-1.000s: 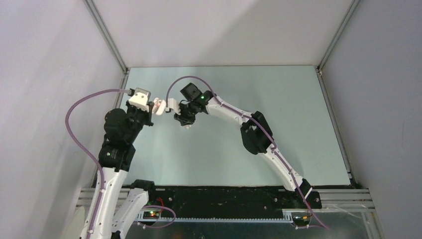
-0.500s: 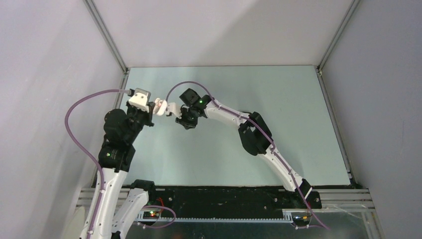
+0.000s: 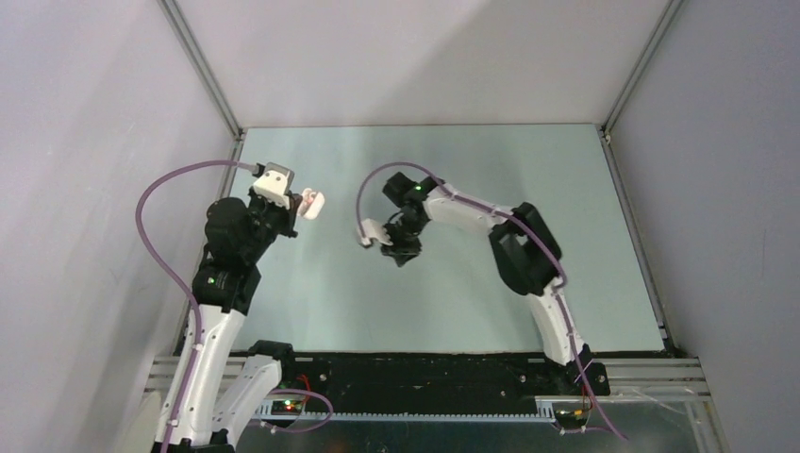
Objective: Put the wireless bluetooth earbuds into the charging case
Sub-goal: Move the earbud to the center of the board.
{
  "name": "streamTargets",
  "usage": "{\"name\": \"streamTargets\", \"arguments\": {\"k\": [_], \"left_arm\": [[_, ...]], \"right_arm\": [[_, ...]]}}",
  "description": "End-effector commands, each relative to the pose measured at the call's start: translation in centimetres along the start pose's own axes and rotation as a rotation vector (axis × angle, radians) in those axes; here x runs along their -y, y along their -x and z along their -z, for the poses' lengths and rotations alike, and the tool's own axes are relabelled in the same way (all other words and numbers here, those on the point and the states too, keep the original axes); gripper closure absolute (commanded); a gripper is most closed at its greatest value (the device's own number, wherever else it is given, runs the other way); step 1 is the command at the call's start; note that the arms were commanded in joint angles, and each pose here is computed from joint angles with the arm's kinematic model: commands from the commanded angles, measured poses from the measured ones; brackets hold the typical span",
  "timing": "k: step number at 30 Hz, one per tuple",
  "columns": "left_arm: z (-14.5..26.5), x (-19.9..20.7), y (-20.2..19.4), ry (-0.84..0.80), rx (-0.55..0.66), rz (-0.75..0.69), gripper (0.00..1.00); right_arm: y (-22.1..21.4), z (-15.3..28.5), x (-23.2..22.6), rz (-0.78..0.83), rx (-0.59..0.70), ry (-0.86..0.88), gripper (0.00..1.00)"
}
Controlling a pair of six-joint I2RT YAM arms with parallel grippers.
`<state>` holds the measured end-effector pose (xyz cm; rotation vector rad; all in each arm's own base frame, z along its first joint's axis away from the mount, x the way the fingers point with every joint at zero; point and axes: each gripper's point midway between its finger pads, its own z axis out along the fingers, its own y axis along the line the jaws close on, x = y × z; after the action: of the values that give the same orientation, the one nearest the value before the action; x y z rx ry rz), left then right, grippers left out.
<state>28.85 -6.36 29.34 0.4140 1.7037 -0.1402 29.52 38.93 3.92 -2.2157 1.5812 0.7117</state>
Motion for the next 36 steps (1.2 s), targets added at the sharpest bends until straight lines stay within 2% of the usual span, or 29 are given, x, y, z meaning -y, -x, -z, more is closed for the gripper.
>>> {"name": "streamTargets", "arguments": {"k": [1, 5, 10, 16, 20, 22, 26, 31, 33, 34, 35, 36], "left_arm": [[-0.2, -0.1, 2.9, -0.015, 0.085, 0.007, 1.0], [-0.6, 0.1, 2.9, -0.029, 0.085, 0.007, 1.0], [-1.1, 0.4, 2.8, -0.055, 0.076, 0.004, 1.0], [-2.1, 0.7, 2.8, -0.088, 0.062, 0.005, 1.0], [-2.8, 0.9, 3.0, -0.11, 0.057, 0.008, 1.0], [-3.1, 1.0, 3.2, -0.124, 0.058, 0.012, 1.0], [-3.6, 1.2, 3.5, -0.143, 0.063, 0.021, 1.0], [-4.2, 1.0, 4.4, -0.14, 0.092, 0.034, 1.0], [-4.4, 1.0, 4.6, -0.14, 0.097, 0.046, 1.0], [-4.4, 1.0, 4.7, -0.14, 0.098, 0.051, 1.0], [-4.5, 1.0, 4.7, -0.138, 0.097, 0.062, 1.0], [-4.6, 0.9, 4.8, -0.136, 0.098, 0.069, 1.0]], "right_arm": [[0.6, 5.4, -4.3, 0.337, 0.086, 0.052, 0.82], [-2.1, 5.9, -6.8, 0.496, 0.104, 0.098, 0.81], [-4.9, 5.9, -8.1, 0.696, 0.05, 0.167, 0.79], [-6.7, 6.1, -8.4, 0.81, 0.024, 0.211, 0.75], [-7.9, 6.4, -8.7, 0.829, 0.011, 0.231, 0.62], [-8.3, 6.8, -8.8, 0.817, 0.0, 0.233, 0.6], [-8.5, 7.5, -8.9, 0.742, -0.018, 0.204, 0.58], [-7.0, 9.3, -8.5, 0.533, 0.011, 0.092, 0.57], [-5.6, 9.6, -8.3, 0.393, 0.043, 0.04, 0.58], [-5.0, 9.7, -8.6, 0.265, 0.056, 0.027, 0.59], [-4.1, 9.4, -8.5, 0.219, 0.068, 0.006, 0.61], [-3.4, 9.1, -9.1, 0.08, 0.076, 0.008, 0.62]]}}
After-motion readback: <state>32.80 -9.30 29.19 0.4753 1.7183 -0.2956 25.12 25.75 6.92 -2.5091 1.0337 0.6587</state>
